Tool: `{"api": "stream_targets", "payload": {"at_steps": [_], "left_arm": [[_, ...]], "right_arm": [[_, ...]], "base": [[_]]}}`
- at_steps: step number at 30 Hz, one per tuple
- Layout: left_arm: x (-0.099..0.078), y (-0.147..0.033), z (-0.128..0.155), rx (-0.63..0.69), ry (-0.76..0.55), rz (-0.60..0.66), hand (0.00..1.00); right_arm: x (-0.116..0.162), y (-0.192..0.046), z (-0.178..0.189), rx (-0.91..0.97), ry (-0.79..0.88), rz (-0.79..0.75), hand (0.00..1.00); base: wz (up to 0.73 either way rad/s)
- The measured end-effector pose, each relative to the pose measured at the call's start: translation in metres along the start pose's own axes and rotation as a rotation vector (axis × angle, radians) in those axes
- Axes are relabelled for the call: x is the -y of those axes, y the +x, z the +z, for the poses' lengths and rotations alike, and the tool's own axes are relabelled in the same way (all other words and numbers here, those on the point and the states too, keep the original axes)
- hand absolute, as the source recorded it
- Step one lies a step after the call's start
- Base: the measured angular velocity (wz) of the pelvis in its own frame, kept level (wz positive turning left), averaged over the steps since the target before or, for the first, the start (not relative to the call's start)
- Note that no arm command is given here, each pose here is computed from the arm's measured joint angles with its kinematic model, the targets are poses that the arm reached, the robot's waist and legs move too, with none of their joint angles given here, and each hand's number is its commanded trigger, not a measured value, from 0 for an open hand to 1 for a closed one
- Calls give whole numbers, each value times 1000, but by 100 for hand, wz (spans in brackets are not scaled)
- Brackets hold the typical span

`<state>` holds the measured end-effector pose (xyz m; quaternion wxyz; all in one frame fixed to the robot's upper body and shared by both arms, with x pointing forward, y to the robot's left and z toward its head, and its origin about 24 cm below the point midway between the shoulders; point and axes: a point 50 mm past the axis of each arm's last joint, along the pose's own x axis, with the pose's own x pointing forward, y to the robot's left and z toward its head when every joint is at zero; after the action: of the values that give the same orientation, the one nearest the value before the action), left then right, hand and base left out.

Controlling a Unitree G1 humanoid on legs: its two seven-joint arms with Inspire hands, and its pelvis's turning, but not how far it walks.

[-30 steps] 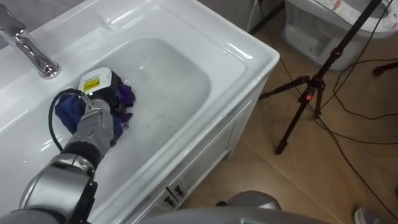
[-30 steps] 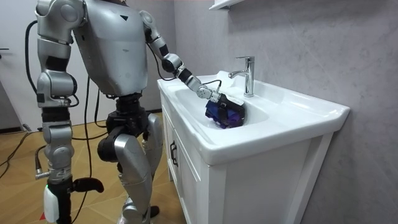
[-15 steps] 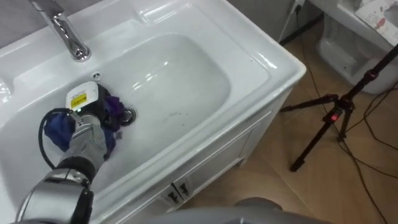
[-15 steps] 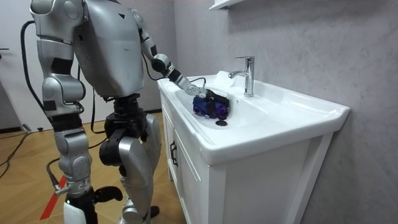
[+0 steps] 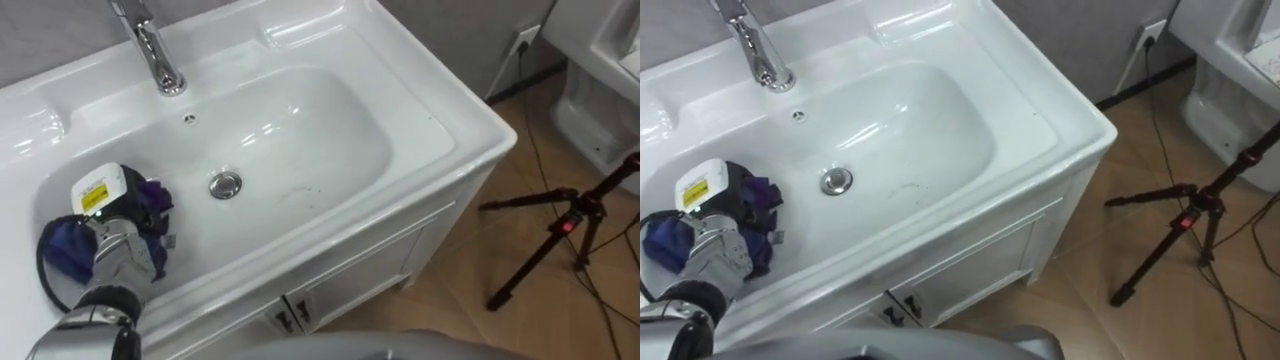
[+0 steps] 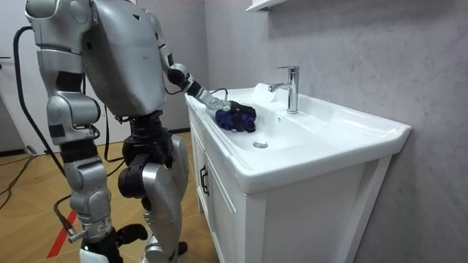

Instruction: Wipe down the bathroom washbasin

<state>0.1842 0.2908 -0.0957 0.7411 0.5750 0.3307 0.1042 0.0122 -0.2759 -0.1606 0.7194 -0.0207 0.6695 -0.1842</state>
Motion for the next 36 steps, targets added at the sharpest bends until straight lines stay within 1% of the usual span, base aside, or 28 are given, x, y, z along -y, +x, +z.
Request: {"api": "stream_targets", "payload": {"at_steps": [4, 6, 9, 15, 32, 36], "left_arm": [[5, -4, -5, 0, 2, -5, 100], [8, -10, -11, -3, 7, 6, 100], [11, -15, -15, -2, 11, 15, 100], [14, -19, -18, -2, 12, 13, 100], [8, -20, -14, 31, -18, 51, 100], [5, -19, -11, 29, -58, 61, 100]], "right_arm": [[3, 0, 0, 0, 12, -8, 0], [5, 0, 1, 4, 35, -15, 0], [10, 0, 1, 4, 21, -28, 0], [12, 0, 2, 6, 46, -35, 0], [9, -1, 16, 72, 85, -37, 0], [10, -1, 17, 82, 83, -45, 0]], "base": [[5], [0], [4], [6], [6], [5]]}}
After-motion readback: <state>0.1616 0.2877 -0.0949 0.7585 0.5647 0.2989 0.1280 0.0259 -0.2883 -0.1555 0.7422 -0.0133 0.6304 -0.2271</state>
